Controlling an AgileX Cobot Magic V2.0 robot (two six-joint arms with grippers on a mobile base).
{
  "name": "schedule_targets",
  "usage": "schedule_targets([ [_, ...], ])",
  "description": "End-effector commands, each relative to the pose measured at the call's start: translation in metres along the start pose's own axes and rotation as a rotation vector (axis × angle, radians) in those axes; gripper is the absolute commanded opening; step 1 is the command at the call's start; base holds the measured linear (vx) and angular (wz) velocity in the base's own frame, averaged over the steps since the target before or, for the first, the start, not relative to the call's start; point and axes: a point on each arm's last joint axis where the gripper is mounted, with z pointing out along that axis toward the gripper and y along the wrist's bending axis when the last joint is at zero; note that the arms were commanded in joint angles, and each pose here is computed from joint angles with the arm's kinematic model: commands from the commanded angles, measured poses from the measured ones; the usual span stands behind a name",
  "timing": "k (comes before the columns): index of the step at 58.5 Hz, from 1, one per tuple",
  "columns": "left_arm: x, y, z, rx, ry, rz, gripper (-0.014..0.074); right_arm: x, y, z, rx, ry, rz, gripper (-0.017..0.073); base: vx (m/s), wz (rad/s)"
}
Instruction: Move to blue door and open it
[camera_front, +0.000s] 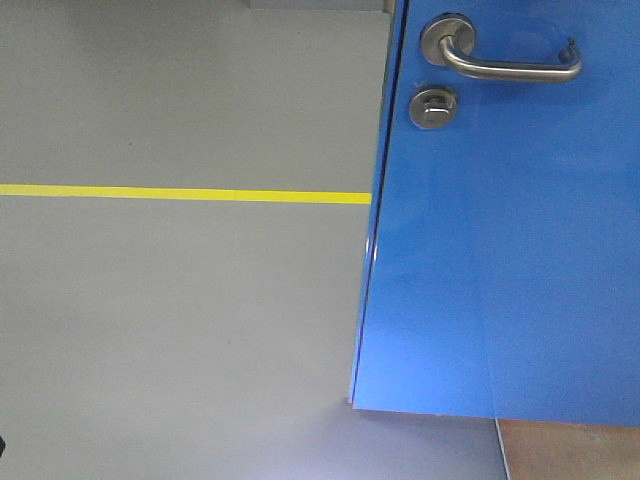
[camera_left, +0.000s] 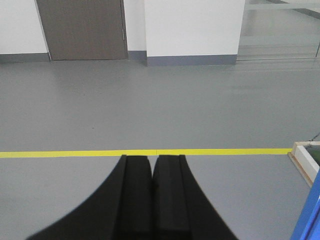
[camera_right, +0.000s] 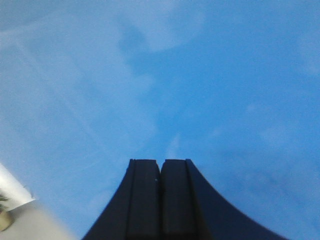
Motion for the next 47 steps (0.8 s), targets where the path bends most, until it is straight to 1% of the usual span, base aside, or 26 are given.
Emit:
schedule_targets([
  [1,-0.017,0.0,-0.004,0.01,-0.122,-0.015,0.0073,-0.016,0.018,-0.042,-0.042,-0.206,-0.046,0.0012,0.0,0.0],
  [7,-0.017,0.0,-0.004,0.01,-0.122,-0.015,0.0073,-0.001,0.013,-0.081,-0.024,-0.24,-0.138,0.0012,0.0,0.0],
  [11,-0.017,0.0,-0.004,0.01,-0.122,-0.015,0.0073,0.019,0.004,-0.106,-0.002,-0.204,-0.213,0.0012,0.0,0.0],
  [12,-0.017,0.0,-0.004,0.01,-0.122,-0.015,0.0073,0.02,0.004,-0.116,-0.004,-0.211,-0.243,0.0012,0.0,0.0],
  [15,-0.017,0.0,-0.004,0.01,-0.122,-0.015,0.0073,0.038,-0.004,-0.135,0.01,-0.18,-0.314,0.0012,0.0,0.0],
  [20,-0.017,0.0,-0.004,0.01,-0.122,-0.015,0.0073,0.061,-0.014,-0.172,0.019,-0.157,-0.451,0.0012,0.0,0.0],
  [22,-0.017,0.0,-0.004,0.01,-0.122,-0.015,0.0073,0.067,-0.016,-0.188,0.013,-0.165,-0.486,0.0012,0.0,0.0],
  [23,-0.017,0.0,-0.004,0.01,-0.122,-0.015,0.0073,0.074,-0.019,-0.193,0.017,-0.148,-0.511,0.0012,0.0,0.0],
  [28,-0.017,0.0,-0.004,0.01,-0.122,-0.015,0.0073,0.097,-0.028,-0.23,0.008,-0.157,-0.585,0.0012,0.0,0.0],
  [31,-0.017,0.0,-0.004,0.01,-0.122,-0.015,0.0073,0.111,-0.033,-0.245,-0.002,-0.163,-0.608,0.0012,0.0,0.0],
  [37,-0.017,0.0,-0.004,0.01,-0.122,-0.015,0.0073,0.136,-0.045,-0.268,-0.017,-0.188,-0.616,0.0012,0.0,0.0],
  [41,-0.017,0.0,-0.004,0.01,-0.122,-0.015,0.0073,0.152,-0.055,-0.275,-0.014,-0.206,-0.614,0.0012,0.0,0.0],
  [47,-0.017,0.0,-0.004,0.01,-0.122,-0.015,0.0073,0.172,-0.069,-0.274,-0.002,-0.189,-0.591,0.0012,0.0,0.0],
])
